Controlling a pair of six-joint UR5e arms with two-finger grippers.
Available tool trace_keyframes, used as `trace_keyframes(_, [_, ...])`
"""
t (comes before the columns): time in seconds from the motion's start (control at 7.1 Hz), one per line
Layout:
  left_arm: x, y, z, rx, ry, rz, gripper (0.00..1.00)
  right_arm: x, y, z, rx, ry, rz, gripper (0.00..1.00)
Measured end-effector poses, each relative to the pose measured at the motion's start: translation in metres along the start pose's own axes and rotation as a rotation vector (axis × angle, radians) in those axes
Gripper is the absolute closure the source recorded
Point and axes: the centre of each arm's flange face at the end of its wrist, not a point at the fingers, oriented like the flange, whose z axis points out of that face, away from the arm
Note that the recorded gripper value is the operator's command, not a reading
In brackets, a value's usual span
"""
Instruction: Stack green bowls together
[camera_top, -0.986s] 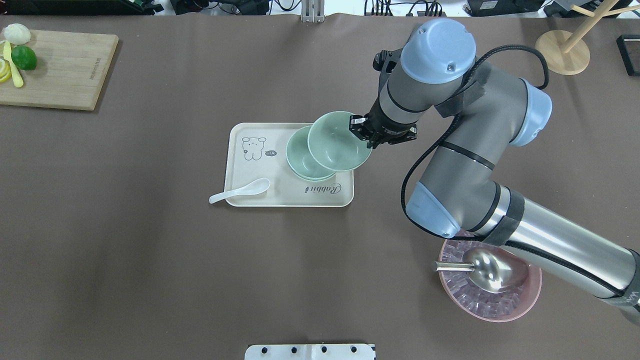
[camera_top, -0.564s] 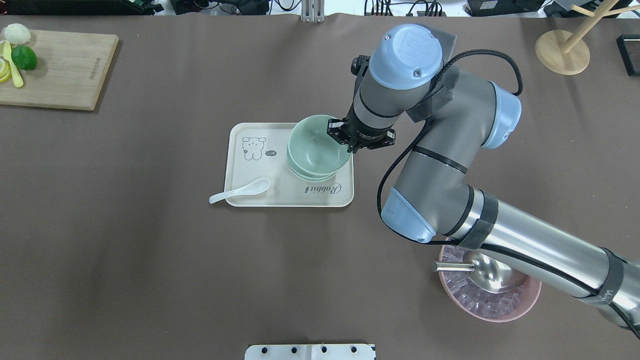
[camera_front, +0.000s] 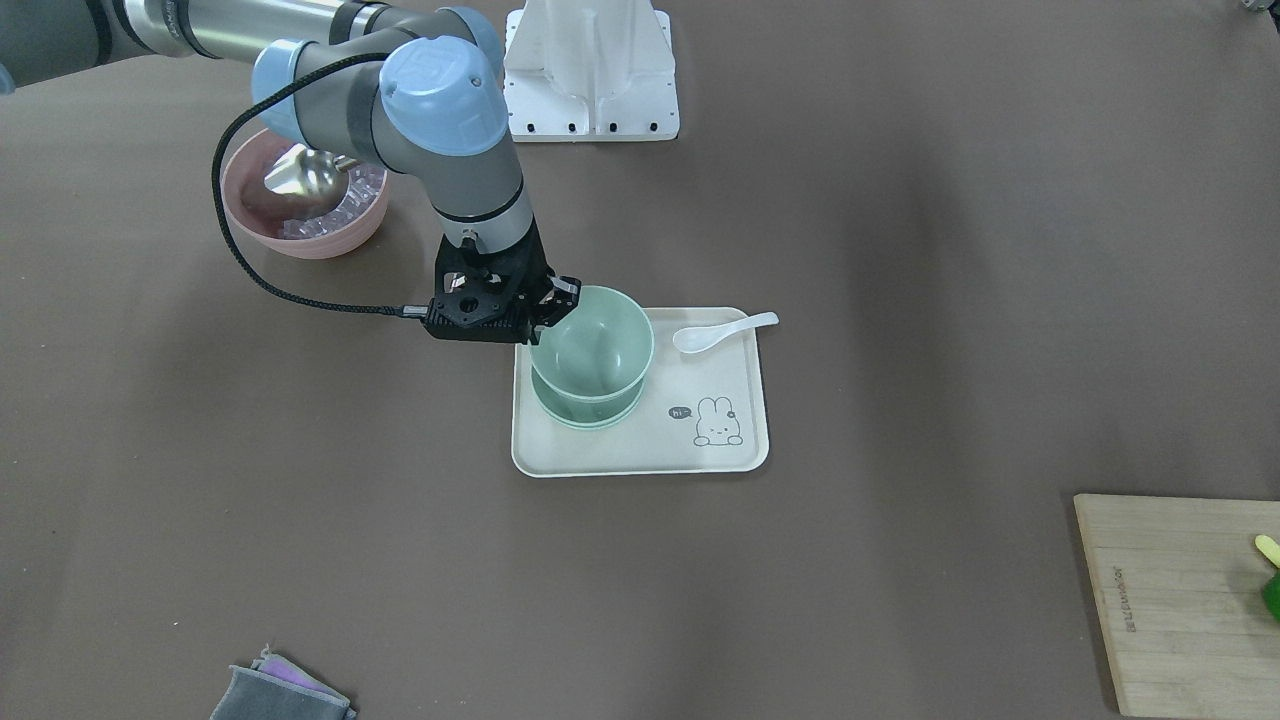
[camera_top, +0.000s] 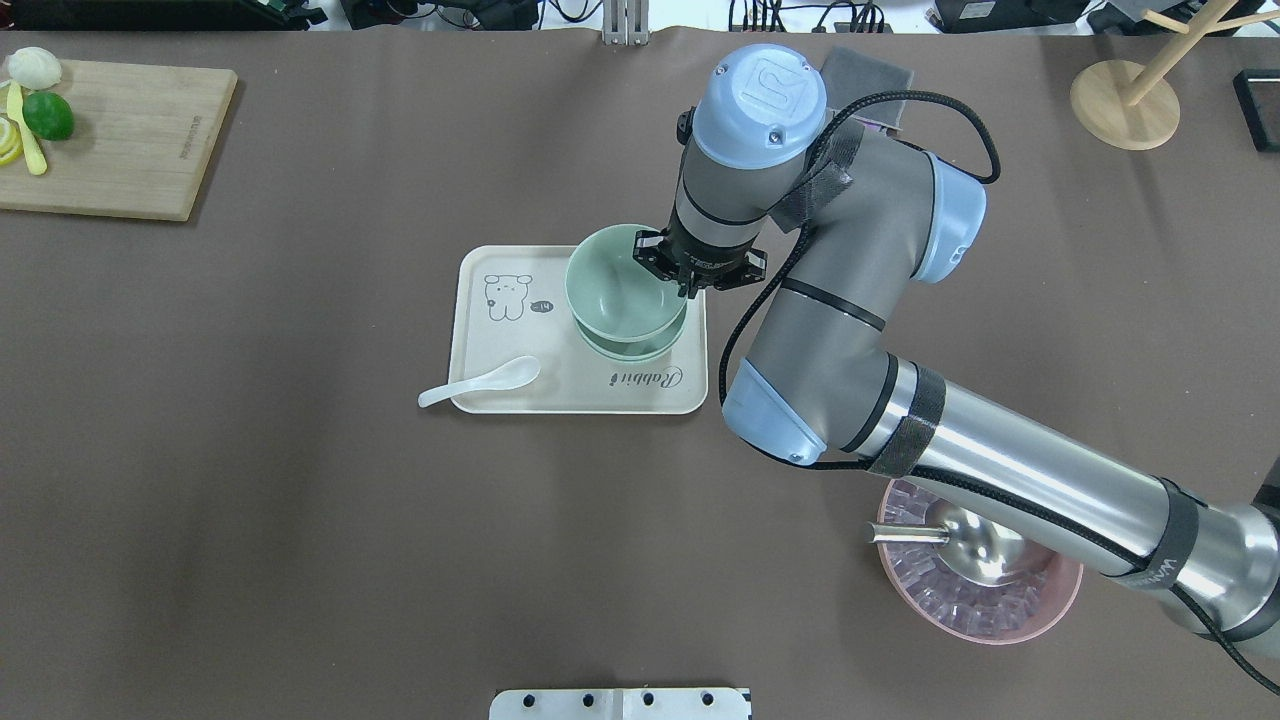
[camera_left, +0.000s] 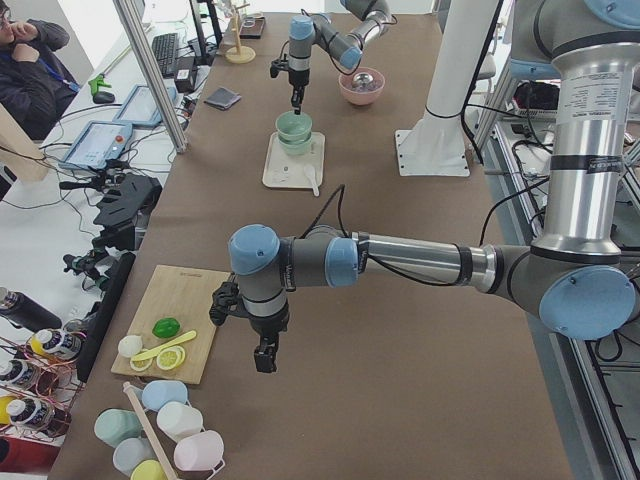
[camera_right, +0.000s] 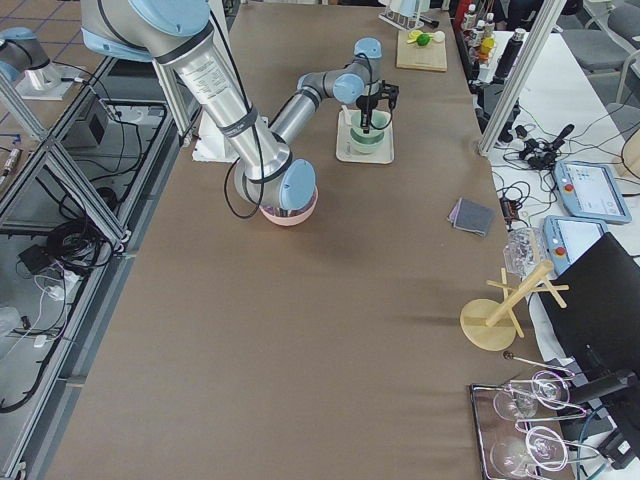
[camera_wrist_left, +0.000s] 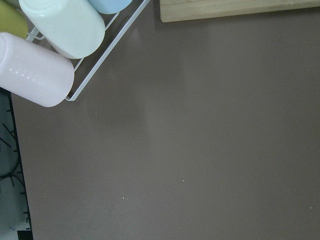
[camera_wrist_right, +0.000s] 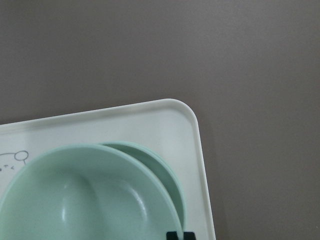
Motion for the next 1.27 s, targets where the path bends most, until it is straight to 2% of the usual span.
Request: trace_keyframes(1.27, [-0.001, 0.004, 0.003, 0.014, 0.0, 0.008, 0.02, 0.001, 0.003, 0.017, -0.014, 0.02, -0.016, 1.0])
